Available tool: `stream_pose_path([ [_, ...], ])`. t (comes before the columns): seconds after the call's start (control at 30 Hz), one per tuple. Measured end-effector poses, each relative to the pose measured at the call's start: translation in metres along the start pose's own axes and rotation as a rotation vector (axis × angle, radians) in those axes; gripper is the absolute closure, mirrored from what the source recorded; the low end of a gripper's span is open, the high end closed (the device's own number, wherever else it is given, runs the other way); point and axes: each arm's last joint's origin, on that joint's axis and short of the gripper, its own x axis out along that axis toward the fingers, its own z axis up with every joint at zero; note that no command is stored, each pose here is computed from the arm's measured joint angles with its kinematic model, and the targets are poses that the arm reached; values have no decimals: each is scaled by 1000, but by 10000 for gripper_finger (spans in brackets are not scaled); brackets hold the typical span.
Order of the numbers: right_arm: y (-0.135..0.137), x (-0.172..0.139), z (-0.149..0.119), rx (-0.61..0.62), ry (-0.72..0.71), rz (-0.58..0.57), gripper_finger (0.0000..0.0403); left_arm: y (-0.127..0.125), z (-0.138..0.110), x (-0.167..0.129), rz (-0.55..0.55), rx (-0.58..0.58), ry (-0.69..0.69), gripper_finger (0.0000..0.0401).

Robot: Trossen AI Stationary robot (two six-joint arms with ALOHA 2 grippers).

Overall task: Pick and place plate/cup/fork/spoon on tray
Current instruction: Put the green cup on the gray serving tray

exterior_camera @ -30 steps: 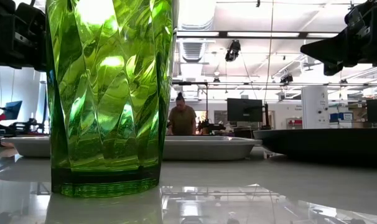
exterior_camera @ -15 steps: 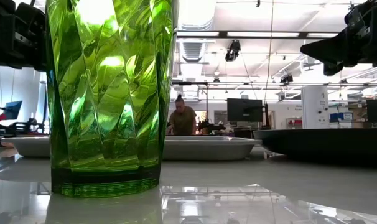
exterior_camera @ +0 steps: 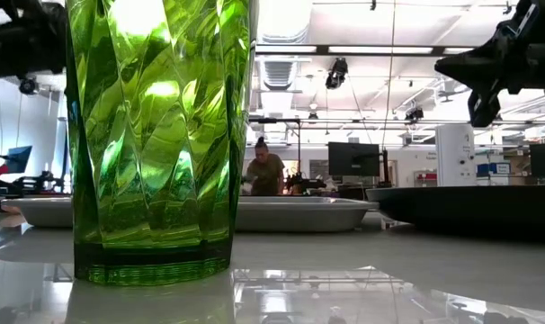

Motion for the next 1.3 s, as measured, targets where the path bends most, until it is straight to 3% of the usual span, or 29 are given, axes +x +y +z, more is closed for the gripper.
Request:
stream_pose_path([
  [0.2, 0, 0, 0, 2, -5, 2, 394, -4, 9, -1, -44, -24, -90, 401],
  [0.47, 1, 0, 3, -53, -27, 11, 394, -5, 17, -2, 11, -46, -205, 401],
  [0.63, 4, 0, 9, -108, -90, 37, 394, -10, 25, 1, -25, -78, -278, 401],
  [0.87, 12, -3, 23, -205, -238, 131, 394, -31, 45, 30, -51, -56, -205, 401],
  [1.07, 14, -5, 27, -315, -291, 132, 394, -48, 53, 67, -61, -35, -105, 401],
  [1.3, 17, -9, 37, -337, -405, 150, 394, -70, 40, 107, -67, -157, 105, 401],
])
